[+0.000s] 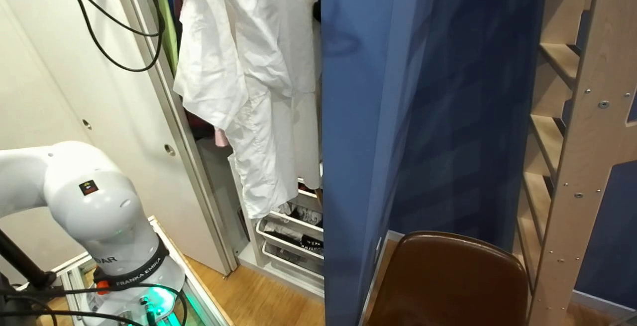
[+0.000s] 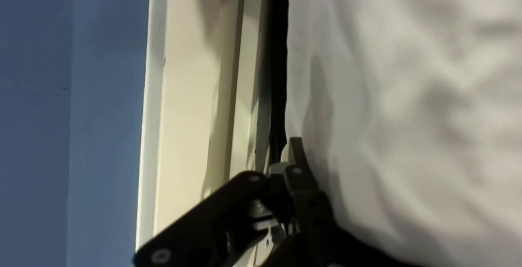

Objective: Hang two shirts on the first and second hooks, respectively

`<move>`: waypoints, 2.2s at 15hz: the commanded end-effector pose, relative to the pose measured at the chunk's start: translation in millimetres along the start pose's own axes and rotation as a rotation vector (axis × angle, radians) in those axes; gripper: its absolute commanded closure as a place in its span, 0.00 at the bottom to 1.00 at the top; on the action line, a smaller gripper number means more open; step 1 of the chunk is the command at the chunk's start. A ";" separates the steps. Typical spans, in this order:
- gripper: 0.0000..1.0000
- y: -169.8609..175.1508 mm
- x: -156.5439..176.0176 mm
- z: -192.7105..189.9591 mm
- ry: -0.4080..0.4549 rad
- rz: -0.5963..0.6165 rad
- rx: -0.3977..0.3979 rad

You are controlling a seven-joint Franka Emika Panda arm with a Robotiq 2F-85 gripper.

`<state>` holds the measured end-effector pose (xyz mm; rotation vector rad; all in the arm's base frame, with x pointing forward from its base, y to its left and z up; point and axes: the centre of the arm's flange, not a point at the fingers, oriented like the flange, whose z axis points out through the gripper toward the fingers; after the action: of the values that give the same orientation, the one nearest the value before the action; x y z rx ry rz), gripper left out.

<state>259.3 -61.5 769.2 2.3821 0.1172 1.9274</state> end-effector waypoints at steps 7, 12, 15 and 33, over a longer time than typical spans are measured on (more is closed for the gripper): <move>0.12 -7.1 30.1 -50.1 -0.092 -0.094 -0.150; 0.00 -39.7 44.1 -93.9 -0.153 -0.101 -0.113; 0.00 -60.1 53.2 -97.0 -0.174 -0.090 -0.069; 0.00 -111.7 94.1 -3.6 -0.078 0.000 0.222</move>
<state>234.0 54.2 835.2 2.5035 0.3195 1.8392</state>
